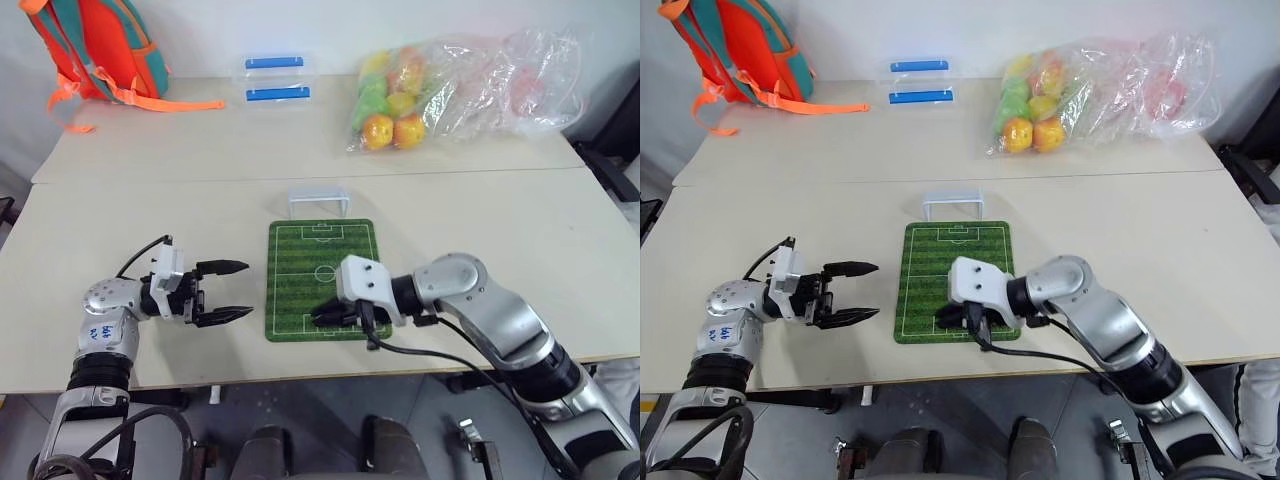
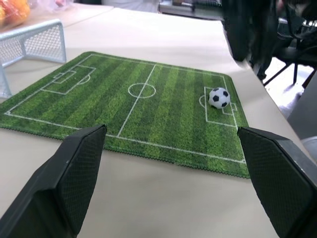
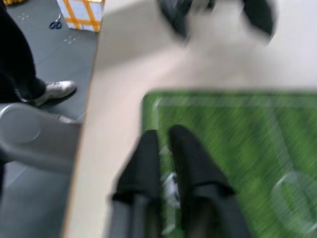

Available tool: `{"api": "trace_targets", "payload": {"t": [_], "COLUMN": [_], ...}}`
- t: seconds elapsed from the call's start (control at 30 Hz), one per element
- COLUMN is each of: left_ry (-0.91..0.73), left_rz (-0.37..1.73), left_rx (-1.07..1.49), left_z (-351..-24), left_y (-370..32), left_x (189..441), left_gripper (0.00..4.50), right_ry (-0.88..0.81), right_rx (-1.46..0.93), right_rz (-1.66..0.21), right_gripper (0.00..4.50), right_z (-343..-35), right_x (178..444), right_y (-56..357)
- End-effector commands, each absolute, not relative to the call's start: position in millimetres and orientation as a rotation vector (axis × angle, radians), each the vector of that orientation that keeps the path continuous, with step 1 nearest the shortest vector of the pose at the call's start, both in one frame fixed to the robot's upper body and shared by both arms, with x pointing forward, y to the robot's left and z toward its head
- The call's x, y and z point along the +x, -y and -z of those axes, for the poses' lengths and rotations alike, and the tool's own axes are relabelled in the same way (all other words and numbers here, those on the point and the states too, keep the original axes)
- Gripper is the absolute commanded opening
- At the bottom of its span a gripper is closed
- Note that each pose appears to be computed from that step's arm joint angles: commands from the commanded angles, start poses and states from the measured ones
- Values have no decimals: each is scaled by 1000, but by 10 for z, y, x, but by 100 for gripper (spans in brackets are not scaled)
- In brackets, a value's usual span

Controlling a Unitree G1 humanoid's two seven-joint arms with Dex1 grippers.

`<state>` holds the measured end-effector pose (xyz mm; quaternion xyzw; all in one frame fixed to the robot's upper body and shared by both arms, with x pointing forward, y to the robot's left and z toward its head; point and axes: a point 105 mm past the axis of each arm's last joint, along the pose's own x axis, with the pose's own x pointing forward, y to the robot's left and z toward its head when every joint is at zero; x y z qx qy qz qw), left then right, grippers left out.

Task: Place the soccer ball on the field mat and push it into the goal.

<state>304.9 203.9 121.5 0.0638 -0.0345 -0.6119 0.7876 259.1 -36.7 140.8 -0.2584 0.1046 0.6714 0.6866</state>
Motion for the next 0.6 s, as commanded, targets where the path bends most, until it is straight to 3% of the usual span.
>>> {"api": "trace_targets", "payload": {"t": [0.03, 0.47, 0.6], "left_ry": [99, 75, 79], "left_rz": [1356, 1351, 1345], "left_rx": [159, 159, 165], "left_z": [-1300, -1274, -1282], "left_y": [-2095, -2101, -2090], "left_x": [2975, 2890, 2918], "left_gripper": [450, 450, 450], "right_ry": [-171, -249, -223], "right_rx": [-588, -530, -549], "right_rz": [-1554, -1584, -1485], "right_gripper": [3, 3, 3], "right_z": [-1496, -1151, -1188], "right_x": [2479, 2547, 2874], "right_y": [307, 267, 304]}}
